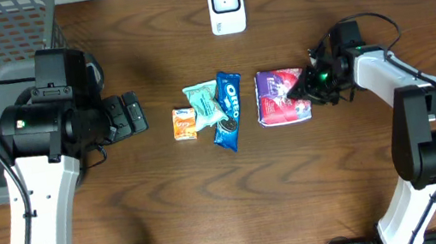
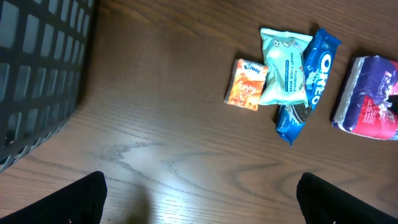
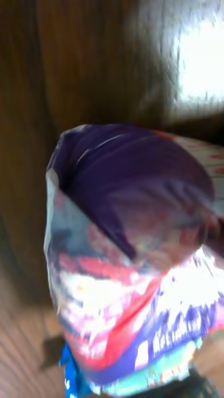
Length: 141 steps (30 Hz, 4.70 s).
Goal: Scan the item barcode
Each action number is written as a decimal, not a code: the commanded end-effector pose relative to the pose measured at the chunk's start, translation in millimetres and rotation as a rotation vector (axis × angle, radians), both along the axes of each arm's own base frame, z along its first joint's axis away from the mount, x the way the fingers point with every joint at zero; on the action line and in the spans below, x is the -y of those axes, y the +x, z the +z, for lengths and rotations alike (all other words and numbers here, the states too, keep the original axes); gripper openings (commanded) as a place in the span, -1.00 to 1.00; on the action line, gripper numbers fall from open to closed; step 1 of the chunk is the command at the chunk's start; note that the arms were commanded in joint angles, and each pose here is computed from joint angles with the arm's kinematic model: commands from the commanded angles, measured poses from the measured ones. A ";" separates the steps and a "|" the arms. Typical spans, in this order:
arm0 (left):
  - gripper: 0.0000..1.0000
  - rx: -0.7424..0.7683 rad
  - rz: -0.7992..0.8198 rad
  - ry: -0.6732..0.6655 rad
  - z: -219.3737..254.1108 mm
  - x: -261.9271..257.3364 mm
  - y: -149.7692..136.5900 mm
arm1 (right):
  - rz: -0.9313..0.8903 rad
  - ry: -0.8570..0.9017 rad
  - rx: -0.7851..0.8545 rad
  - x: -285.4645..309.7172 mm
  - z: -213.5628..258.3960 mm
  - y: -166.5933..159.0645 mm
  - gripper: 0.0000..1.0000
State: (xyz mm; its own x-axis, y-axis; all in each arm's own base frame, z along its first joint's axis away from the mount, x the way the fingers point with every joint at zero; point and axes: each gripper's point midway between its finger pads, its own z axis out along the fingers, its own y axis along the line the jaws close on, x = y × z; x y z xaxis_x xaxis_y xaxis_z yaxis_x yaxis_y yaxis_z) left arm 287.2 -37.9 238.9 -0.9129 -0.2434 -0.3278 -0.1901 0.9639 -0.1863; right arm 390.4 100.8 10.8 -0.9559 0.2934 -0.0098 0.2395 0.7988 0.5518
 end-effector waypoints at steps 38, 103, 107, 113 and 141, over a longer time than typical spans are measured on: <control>0.96 0.020 -0.007 0.009 6.5 -1.6 1.9 | -0.454 0.297 0.797 -101.3 187.9 208.6 -0.98; 0.96 0.020 -0.007 0.009 6.5 -1.6 1.9 | -0.461 -1.101 -0.186 257.5 43.9 16.5 0.99; 0.96 0.020 -0.007 0.009 6.5 -1.6 1.9 | -0.438 -0.922 -0.070 217.1 63.3 48.9 0.98; 0.96 0.020 -0.007 0.009 6.5 -1.6 1.9 | -0.332 -0.699 0.090 163.1 104.5 81.7 0.98; 0.96 0.020 -0.007 0.009 6.5 -1.6 1.9 | -0.443 -0.664 0.062 189.2 21.9 52.5 -0.98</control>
State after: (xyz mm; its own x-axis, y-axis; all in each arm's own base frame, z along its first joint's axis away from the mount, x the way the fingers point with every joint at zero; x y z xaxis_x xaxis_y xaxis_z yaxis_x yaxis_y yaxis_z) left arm 287.2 -37.8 238.9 -0.9128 -0.2438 -0.3278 -0.1905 0.9638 -0.1863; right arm 453.9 -60.8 41.6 -0.7886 0.4960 -0.3634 0.5207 0.8531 0.0345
